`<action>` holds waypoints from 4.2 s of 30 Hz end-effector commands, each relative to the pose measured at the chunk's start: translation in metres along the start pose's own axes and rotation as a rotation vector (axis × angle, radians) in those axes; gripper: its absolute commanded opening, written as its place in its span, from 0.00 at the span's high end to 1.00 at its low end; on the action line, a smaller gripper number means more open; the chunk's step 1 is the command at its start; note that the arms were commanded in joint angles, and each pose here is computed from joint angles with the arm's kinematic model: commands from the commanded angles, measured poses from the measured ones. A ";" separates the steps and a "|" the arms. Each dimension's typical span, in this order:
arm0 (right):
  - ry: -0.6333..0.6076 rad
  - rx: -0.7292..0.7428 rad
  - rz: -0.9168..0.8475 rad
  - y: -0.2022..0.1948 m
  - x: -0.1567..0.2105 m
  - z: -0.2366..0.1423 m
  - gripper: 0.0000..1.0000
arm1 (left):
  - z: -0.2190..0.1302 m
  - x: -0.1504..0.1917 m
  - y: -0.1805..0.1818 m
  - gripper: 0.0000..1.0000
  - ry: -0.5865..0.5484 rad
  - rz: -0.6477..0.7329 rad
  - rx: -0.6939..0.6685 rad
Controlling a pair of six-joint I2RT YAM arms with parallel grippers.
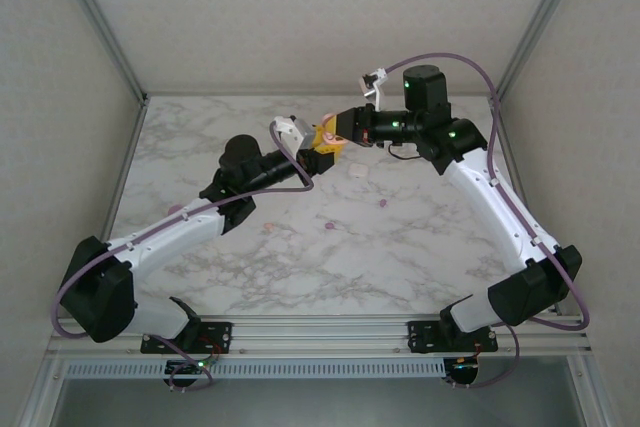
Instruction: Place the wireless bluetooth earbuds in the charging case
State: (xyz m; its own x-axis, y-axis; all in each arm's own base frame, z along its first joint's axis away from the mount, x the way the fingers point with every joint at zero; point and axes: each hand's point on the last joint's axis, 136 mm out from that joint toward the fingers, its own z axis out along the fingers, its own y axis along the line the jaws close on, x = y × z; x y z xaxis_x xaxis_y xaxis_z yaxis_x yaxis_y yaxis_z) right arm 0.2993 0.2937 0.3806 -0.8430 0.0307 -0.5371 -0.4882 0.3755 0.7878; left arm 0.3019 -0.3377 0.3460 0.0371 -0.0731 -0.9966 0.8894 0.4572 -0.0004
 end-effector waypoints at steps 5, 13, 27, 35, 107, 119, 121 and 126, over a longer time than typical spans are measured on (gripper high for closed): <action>0.010 0.074 0.000 -0.012 0.006 -0.003 0.88 | -0.002 -0.041 -0.007 0.78 -0.144 0.019 0.023; 0.089 0.086 0.020 -0.011 0.018 0.001 0.86 | 0.000 -0.043 -0.004 0.78 -0.154 0.027 0.010; 0.077 0.189 0.054 -0.026 0.014 0.009 0.81 | -0.001 -0.046 -0.007 0.78 -0.145 0.068 0.016; 0.066 0.246 0.058 -0.031 0.011 0.004 0.78 | -0.003 -0.047 -0.008 0.78 -0.145 0.076 0.014; 0.014 0.309 0.034 -0.011 -0.011 -0.003 0.68 | 0.004 -0.042 -0.004 0.80 -0.105 0.069 0.004; 0.058 0.391 0.015 -0.019 -0.001 -0.004 0.72 | 0.003 -0.045 -0.003 0.81 -0.114 0.073 -0.010; 0.056 0.375 0.006 -0.015 0.000 -0.005 0.71 | 0.002 -0.044 -0.001 0.81 -0.113 0.070 -0.017; 0.050 0.293 -0.054 0.010 0.002 -0.015 0.66 | 0.000 -0.039 0.006 0.82 -0.102 0.058 -0.060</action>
State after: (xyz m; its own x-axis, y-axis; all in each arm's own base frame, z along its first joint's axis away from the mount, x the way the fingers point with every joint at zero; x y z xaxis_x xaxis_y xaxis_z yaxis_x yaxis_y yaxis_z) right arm 0.3123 0.2857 0.3798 -0.8449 0.0056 -0.5349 -0.3976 0.6623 0.6350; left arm 0.3083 -0.3395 0.3496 0.0518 -0.0671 -0.9964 0.8753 0.4834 0.0129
